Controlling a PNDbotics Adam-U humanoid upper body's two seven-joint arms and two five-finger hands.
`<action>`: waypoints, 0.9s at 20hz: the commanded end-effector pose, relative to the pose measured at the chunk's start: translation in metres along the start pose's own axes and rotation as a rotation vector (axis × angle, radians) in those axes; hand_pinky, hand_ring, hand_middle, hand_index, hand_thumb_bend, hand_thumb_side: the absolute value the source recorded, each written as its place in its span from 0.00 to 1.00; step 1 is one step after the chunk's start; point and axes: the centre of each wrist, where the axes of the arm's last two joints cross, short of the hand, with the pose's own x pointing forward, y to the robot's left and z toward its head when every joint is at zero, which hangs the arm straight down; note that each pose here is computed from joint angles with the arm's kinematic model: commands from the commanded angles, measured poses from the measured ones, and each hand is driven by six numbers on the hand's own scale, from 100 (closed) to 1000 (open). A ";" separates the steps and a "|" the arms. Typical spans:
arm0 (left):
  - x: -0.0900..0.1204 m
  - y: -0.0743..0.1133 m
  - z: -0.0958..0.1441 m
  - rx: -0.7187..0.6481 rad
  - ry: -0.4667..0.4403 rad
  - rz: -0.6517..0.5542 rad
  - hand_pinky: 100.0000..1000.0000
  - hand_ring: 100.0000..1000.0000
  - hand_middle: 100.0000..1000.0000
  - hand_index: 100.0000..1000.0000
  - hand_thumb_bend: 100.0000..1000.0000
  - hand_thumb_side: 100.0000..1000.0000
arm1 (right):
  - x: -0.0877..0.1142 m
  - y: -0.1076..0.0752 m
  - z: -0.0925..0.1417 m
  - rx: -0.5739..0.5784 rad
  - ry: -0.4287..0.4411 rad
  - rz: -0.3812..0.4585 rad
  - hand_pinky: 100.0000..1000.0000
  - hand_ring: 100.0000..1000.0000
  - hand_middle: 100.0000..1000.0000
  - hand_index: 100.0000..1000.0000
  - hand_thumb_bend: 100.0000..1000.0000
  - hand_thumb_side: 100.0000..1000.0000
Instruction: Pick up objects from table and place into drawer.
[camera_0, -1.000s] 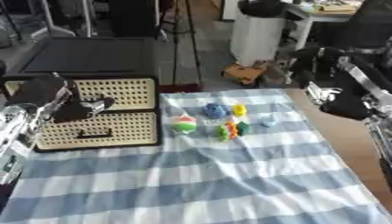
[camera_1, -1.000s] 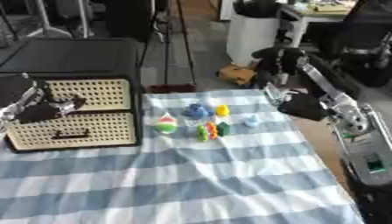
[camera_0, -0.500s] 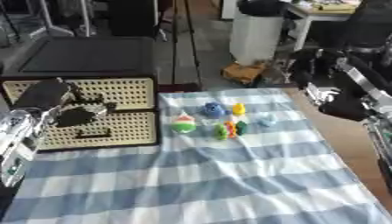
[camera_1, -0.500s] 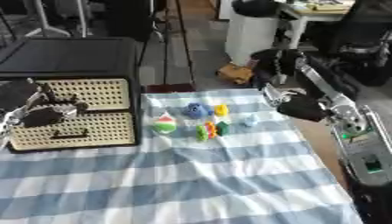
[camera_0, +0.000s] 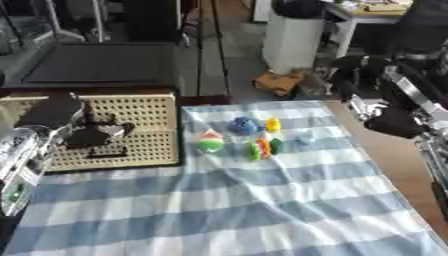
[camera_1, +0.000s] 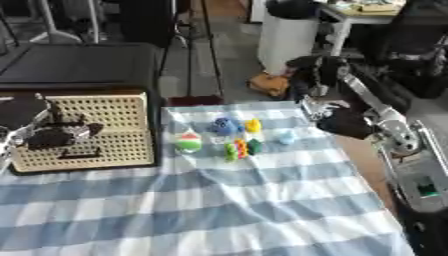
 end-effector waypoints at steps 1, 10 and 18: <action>0.001 0.020 0.015 0.025 -0.021 -0.023 0.00 0.00 0.00 0.29 0.61 1.00 | 0.003 -0.010 -0.001 -0.006 -0.010 0.027 0.57 0.57 0.57 0.81 0.00 0.45; 0.011 0.029 0.062 0.009 -0.070 -0.002 0.00 0.00 0.00 0.30 0.60 1.00 | 0.001 -0.011 0.002 -0.006 0.004 0.034 0.57 0.57 0.57 0.81 0.00 0.45; 0.019 0.032 0.089 0.022 -0.126 0.027 0.00 0.00 0.00 0.30 0.60 1.00 | 0.000 -0.011 0.003 0.000 0.013 0.037 0.57 0.57 0.57 0.81 0.00 0.45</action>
